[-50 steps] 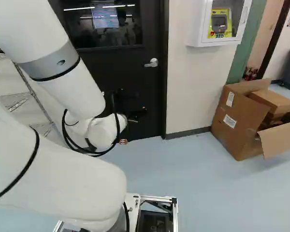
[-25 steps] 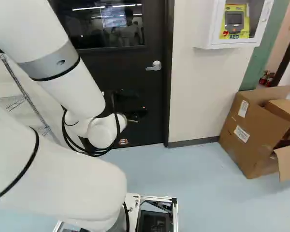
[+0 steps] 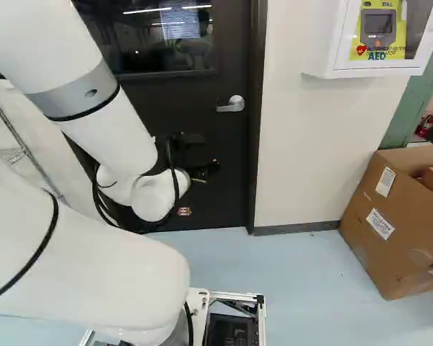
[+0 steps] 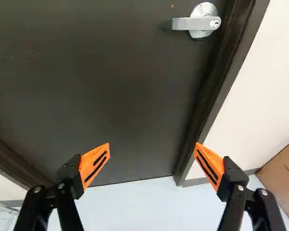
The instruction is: Open the door and move inside
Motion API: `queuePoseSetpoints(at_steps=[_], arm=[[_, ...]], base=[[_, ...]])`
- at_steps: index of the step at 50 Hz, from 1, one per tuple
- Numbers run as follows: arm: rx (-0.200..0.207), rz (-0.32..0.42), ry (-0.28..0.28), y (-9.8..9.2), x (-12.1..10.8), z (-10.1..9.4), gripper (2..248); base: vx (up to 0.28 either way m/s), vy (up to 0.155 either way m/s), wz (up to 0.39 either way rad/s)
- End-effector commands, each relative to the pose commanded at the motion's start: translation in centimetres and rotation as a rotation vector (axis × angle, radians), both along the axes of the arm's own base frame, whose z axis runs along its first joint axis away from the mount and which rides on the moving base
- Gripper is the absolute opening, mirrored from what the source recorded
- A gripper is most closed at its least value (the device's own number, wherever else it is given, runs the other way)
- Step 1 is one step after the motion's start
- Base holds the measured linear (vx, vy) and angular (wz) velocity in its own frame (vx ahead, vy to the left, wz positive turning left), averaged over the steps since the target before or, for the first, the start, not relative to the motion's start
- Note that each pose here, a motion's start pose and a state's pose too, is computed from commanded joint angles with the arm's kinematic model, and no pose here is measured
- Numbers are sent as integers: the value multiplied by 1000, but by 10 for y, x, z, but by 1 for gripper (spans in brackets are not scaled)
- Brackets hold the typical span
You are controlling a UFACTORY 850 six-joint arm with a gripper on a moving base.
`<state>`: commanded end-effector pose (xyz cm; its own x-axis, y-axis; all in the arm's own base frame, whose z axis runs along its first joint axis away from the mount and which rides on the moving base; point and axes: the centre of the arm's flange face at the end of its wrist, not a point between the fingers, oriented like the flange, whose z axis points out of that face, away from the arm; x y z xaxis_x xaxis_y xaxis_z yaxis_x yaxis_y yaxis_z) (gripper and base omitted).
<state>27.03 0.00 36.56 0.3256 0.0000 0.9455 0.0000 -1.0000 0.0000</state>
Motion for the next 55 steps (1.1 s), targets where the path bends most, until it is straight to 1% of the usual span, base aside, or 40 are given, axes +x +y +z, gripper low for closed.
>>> queuePoseSetpoints(at_steps=[9,16,55], arm=[[0,-3,3,-1,7,1,247],[0,-3,-9,-1,11,6,247],[0,-3,-104,-1,53,46,247]], base=[[57,-20,-12],[-14,5,0],[0,0,0]])
